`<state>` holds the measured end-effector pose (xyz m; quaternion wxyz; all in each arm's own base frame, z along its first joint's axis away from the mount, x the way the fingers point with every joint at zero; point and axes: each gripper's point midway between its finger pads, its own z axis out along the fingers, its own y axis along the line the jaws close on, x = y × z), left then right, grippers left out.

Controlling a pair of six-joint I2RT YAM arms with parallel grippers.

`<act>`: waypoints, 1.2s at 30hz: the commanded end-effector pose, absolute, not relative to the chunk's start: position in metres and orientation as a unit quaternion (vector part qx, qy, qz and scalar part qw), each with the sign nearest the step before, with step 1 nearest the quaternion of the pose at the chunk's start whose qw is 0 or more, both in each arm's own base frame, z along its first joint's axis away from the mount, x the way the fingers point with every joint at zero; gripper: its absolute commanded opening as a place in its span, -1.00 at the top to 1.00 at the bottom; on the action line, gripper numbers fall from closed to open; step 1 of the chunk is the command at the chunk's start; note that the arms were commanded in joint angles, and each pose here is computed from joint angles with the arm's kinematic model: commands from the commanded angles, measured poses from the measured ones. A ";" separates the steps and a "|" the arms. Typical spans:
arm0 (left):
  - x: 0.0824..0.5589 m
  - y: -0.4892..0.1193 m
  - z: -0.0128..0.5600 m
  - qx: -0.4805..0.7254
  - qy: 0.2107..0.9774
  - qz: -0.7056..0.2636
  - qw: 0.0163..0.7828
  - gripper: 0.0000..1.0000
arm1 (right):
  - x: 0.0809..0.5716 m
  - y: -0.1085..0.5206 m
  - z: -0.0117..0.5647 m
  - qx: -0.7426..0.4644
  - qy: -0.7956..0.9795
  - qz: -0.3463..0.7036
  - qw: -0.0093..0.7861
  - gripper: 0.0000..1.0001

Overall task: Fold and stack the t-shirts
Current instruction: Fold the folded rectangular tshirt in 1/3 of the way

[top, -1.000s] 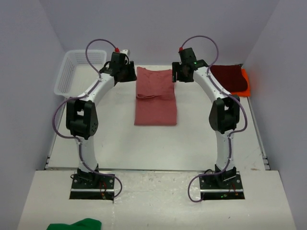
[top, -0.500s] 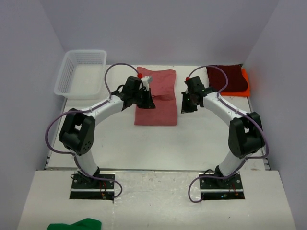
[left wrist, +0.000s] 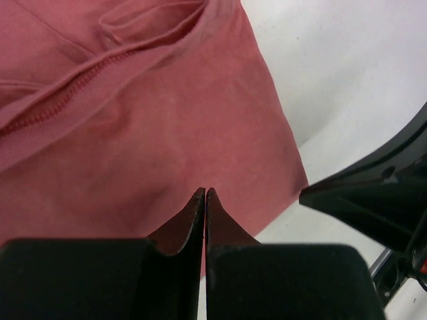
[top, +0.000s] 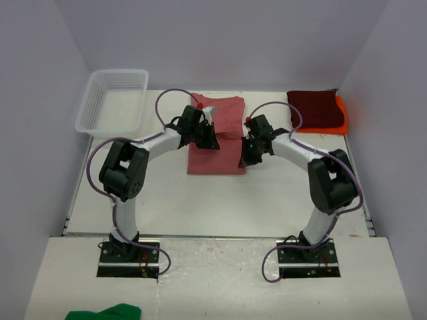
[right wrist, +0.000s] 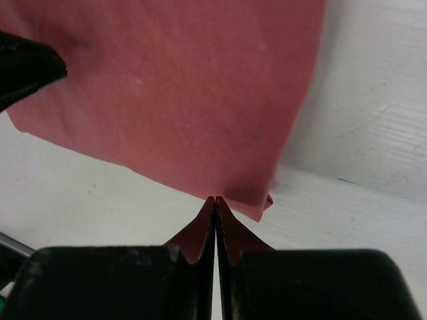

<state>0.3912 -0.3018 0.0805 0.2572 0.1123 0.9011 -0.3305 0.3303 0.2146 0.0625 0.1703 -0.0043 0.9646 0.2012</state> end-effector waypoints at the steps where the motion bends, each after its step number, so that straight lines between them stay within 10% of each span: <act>1: 0.417 -0.311 0.088 0.122 0.889 -0.338 0.284 1.00 | 0.340 0.235 0.069 -0.015 0.957 0.227 0.179 1.00; 22: 0.532 -0.270 0.052 0.078 0.888 -0.336 0.303 1.00 | 0.336 0.243 0.047 -0.034 0.968 0.199 0.149 1.00; 36: 0.516 -0.245 0.180 0.076 0.862 -0.327 0.381 1.00 | 0.349 0.236 0.087 -0.039 0.962 0.183 0.201 1.00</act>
